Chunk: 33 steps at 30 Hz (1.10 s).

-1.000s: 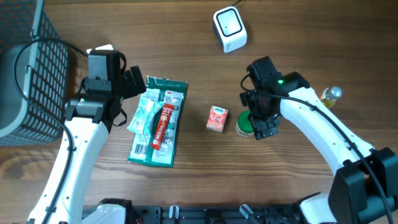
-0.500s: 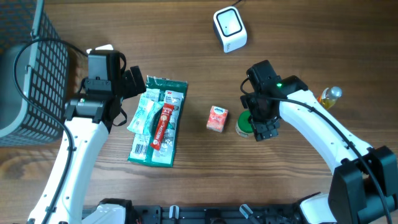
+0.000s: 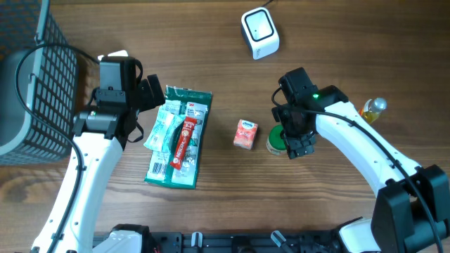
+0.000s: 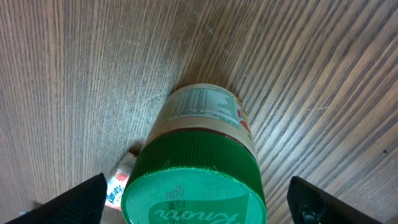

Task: Scan the item barcode
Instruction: 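Move the right gripper down over the green-capped jar, then grasp the green-capped jar with the right gripper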

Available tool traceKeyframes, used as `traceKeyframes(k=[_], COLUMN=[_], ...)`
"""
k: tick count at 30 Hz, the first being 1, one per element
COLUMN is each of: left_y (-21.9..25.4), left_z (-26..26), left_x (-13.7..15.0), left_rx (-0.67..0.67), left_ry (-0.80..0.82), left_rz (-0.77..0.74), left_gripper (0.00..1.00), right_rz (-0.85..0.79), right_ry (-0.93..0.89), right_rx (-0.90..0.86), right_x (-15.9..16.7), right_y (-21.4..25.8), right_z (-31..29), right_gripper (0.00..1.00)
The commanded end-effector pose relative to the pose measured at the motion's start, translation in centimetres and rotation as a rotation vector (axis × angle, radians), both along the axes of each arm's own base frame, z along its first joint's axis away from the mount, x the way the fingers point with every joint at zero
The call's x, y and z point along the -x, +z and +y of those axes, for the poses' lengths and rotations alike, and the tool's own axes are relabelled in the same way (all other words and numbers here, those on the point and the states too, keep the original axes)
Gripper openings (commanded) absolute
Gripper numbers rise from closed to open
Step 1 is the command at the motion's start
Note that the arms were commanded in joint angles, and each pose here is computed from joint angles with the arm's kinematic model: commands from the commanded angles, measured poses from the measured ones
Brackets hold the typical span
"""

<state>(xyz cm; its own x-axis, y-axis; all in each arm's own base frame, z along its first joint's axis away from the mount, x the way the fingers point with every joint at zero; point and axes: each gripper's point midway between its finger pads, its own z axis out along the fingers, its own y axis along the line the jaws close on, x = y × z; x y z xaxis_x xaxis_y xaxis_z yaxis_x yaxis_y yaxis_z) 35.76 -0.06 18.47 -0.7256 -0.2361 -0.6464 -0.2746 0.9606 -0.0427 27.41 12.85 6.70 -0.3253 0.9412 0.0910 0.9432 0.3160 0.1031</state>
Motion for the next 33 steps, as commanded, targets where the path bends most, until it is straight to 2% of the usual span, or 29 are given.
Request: traceKeyframes(k=[1, 15, 19, 25, 29, 33], left_y=[0.6, 0.6, 0.6, 0.6, 0.6, 0.6], left_z=[0.2, 0.2, 0.2, 0.2, 0.2, 0.2], left_x=[-0.2, -0.2, -0.2, -0.2, -0.2, -0.2], left_rx=[0.007, 0.007, 0.007, 0.007, 0.007, 0.008], left_ry=[0.02, 0.02, 0.02, 0.02, 0.02, 0.02], left_rz=[-0.02, -0.02, -0.02, -0.02, -0.02, -0.02], left_gripper=[1.0, 1.0, 1.0, 1.0, 1.0, 1.0], right_rz=[0.013, 0.027, 0.031, 0.046, 0.026, 0.024], right_ry=[-0.007, -0.001, 0.053, 0.065, 0.219, 0.24], right_rx=[0.028, 0.034, 0.026, 0.044, 0.049, 0.048], right_x=[0.2, 0.4, 0.1, 0.3, 0.2, 0.2], right_y=[-0.7, -1.2, -2.0, -2.4, -2.4, -2.4], right_z=[-0.3, -0.3, 0.2, 0.0, 0.0, 0.0], right_gripper=[0.94, 0.94, 0.93, 0.89, 0.82, 0.81])
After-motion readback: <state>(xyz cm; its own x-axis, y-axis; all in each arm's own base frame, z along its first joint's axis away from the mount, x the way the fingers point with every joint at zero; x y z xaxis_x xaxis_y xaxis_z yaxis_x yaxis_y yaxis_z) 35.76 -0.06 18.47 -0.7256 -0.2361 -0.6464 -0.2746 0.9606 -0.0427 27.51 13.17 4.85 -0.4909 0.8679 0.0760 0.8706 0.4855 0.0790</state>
